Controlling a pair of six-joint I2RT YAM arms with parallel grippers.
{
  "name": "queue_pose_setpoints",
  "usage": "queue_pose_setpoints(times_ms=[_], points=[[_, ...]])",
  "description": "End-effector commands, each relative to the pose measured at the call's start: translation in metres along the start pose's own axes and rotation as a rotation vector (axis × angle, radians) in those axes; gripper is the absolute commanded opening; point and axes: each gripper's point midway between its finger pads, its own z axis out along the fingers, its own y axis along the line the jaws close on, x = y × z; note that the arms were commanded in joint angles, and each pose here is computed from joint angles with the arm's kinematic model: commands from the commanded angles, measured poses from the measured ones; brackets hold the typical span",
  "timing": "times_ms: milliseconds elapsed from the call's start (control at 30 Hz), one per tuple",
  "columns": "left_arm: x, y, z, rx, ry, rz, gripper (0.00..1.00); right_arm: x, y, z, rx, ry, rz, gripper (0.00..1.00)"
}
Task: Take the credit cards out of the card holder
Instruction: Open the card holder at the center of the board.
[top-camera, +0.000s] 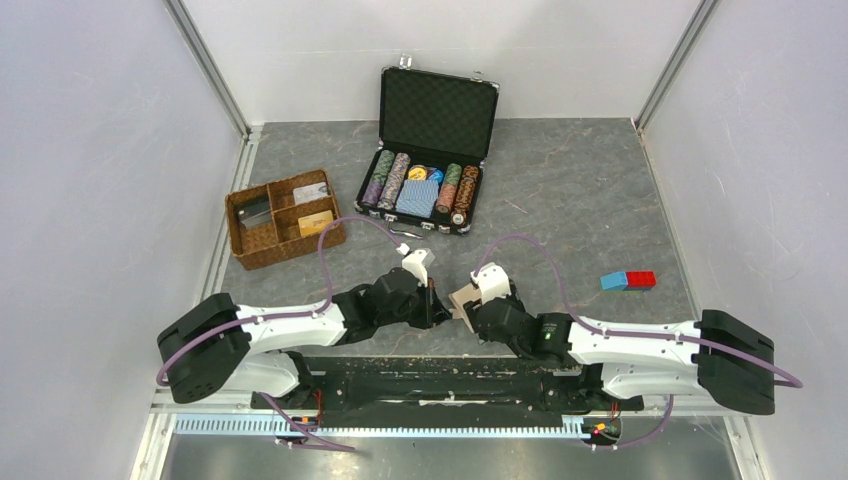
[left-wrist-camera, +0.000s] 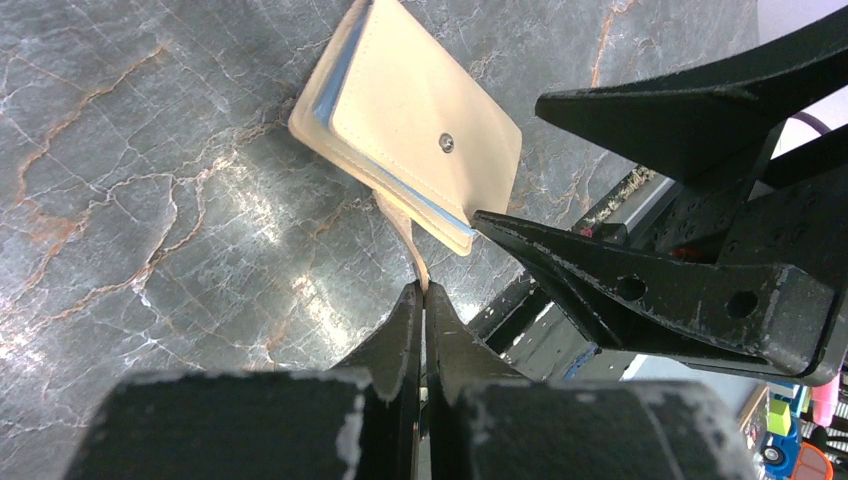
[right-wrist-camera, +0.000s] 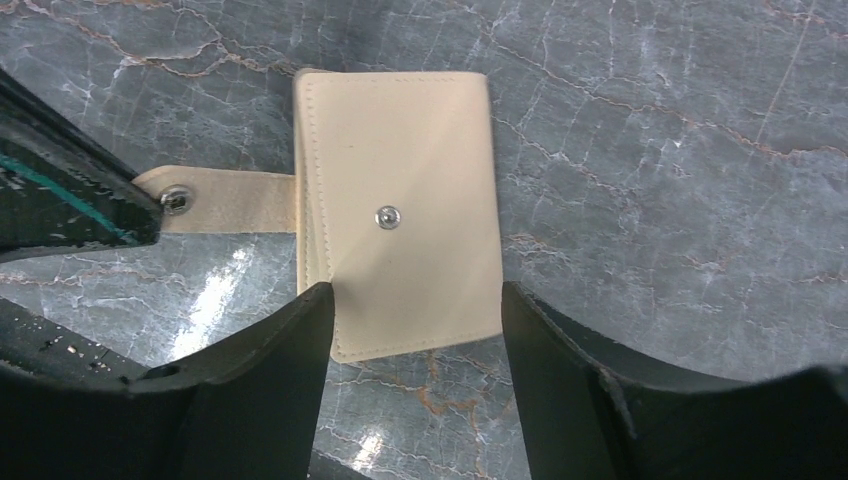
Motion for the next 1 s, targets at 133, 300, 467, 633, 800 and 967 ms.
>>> queue_pose_setpoints(times_ms=[133, 300, 467, 633, 800, 967], points=[[-0.01, -0.004, -0.003, 0.006, -0.042, -0.022, 0.02, -0.02, 0.026, -0.003, -0.115, -0.049, 0.044, 0.74], [-0.008, -0.003, -0.002, 0.006, -0.032, -0.022, 0.02, -0.016, 0.026, 0.002, -0.1, -0.042, 0.018, 0.78], [-0.007, -0.003, -0.003, 0.008, -0.033, -0.023, 0.02, -0.009, 0.016, 0.009, -0.037, -0.027, -0.011, 0.78], [-0.005, 0.0, -0.004, 0.0, -0.03, -0.025, 0.02, -0.002, 0.007, 0.012, 0.01, -0.016, -0.023, 0.72], [-0.002, 0.012, -0.005, -0.052, -0.024, -0.02, 0.02, -0.009, 0.008, 0.006, -0.01, -0.051, 0.019, 0.52], [0.002, 0.021, -0.007, -0.088, -0.021, -0.013, 0.02, -0.02, -0.002, -0.002, 0.024, -0.099, 0.074, 0.47]])
